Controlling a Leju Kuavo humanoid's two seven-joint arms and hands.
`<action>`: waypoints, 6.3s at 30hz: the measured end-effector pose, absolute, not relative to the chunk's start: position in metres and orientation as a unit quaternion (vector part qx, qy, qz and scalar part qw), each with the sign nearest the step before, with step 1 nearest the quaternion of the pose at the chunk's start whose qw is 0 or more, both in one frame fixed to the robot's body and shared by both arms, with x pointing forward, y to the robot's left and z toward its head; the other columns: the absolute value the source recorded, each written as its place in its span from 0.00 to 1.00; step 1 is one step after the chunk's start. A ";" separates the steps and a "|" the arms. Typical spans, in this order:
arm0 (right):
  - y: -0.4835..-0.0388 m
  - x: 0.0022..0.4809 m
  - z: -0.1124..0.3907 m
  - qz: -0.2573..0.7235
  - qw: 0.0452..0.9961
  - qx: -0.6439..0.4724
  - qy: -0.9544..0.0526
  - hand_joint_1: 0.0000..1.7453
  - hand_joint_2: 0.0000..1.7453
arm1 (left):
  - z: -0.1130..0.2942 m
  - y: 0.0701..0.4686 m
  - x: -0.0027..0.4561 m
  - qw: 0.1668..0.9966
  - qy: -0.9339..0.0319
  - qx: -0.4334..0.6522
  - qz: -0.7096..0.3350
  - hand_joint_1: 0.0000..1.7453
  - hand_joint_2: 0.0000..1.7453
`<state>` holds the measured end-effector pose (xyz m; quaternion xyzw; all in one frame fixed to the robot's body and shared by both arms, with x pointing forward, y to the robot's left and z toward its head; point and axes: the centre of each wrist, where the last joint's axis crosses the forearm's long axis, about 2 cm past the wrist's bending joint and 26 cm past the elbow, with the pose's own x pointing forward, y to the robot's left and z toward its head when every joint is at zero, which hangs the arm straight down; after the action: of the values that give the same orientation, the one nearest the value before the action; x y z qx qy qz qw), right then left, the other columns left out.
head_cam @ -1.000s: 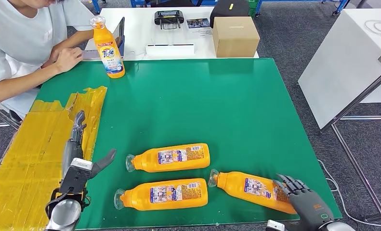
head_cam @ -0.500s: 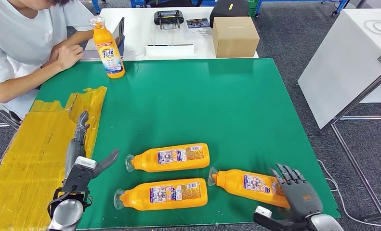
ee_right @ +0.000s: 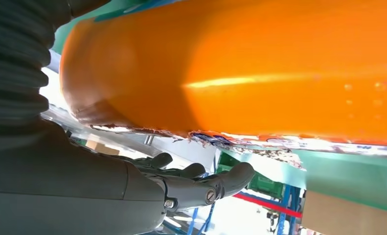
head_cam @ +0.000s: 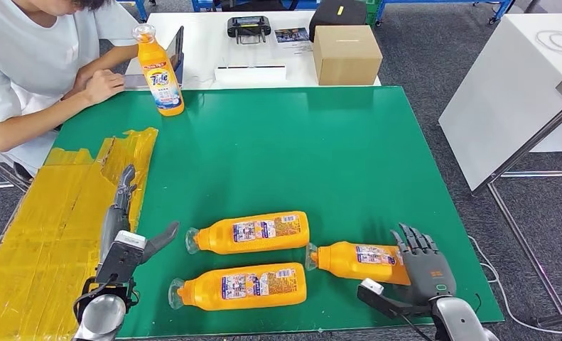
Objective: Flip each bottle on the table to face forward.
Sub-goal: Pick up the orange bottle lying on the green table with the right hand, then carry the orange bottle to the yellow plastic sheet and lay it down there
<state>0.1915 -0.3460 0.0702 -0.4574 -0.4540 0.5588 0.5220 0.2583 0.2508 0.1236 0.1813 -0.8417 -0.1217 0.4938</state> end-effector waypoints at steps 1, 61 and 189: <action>-0.345 0.192 0.070 0.559 0.522 -0.457 -0.454 0.00 1.00 | 0.124 0.251 0.258 0.494 -0.842 0.181 -0.122 0.00 1.00; -0.308 0.236 0.114 0.214 0.512 -0.306 -0.774 0.94 1.00 | 0.129 0.227 0.269 0.515 -0.841 0.045 -0.161 0.00 1.00; -0.200 0.250 0.176 0.107 0.367 -0.154 -0.911 0.00 1.00 | 0.238 0.482 0.331 0.362 -0.476 0.460 -0.657 1.00 1.00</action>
<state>0.2505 -0.2001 0.1758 -0.1535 -0.9114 0.1066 0.3667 0.3310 0.4817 0.2375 0.4597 -0.4759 -0.6567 0.3620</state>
